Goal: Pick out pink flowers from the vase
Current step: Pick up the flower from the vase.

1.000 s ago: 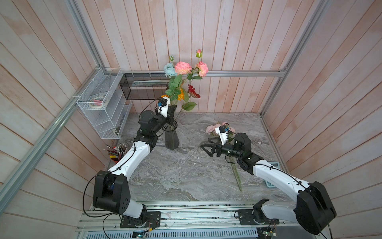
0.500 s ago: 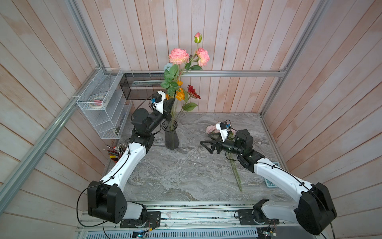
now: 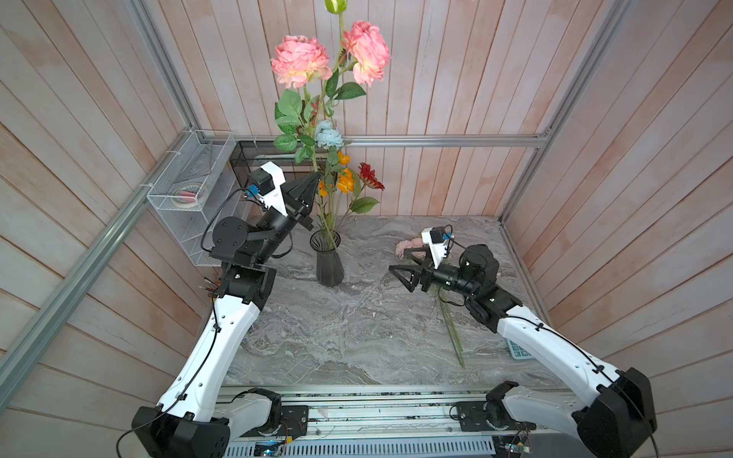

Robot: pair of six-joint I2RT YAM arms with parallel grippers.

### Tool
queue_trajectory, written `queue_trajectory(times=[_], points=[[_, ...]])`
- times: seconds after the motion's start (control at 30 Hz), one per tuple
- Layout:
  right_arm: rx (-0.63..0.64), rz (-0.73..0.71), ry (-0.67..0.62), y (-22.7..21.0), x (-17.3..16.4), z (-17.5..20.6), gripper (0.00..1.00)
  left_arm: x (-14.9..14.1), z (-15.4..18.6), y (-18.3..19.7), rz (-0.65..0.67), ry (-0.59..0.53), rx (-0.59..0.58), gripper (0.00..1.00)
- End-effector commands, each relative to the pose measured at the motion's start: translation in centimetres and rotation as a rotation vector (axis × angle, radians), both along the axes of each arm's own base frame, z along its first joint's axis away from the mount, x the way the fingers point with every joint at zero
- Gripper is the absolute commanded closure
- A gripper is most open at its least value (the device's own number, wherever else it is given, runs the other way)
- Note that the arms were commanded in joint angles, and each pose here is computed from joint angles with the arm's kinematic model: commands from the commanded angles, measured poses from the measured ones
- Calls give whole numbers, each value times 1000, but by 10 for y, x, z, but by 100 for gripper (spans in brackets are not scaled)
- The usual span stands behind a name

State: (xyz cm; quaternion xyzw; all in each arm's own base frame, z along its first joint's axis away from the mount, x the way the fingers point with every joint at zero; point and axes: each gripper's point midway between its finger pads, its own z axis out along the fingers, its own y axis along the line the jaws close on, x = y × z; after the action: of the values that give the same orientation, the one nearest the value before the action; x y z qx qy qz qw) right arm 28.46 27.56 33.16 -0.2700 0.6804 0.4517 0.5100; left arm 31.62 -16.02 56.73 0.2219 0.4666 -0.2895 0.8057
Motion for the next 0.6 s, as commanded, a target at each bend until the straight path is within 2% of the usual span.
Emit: queue_trajectory(times=[0.0,0.07,0.17,0.27,0.33,0.47,0.57], points=[[9,-6,-60,-4,-7,28,2,-23,4,-5,-101,59,-37,100],[19,-6,-74,-6,-9,36,2,-32,2,-2,-110,81,-59,100],[35,15,-85,-5,-15,40,2,-31,-20,-12,-202,201,-72,100],[39,34,-82,-3,-17,38,5,-28,-63,-35,-339,339,-53,100],[38,42,-79,-1,-17,35,8,-26,-94,-50,-378,401,-27,100],[35,66,-75,2,-17,32,13,-28,-145,-83,-437,477,35,100],[42,93,-63,7,-17,27,19,-31,-170,-102,-463,499,52,100]])
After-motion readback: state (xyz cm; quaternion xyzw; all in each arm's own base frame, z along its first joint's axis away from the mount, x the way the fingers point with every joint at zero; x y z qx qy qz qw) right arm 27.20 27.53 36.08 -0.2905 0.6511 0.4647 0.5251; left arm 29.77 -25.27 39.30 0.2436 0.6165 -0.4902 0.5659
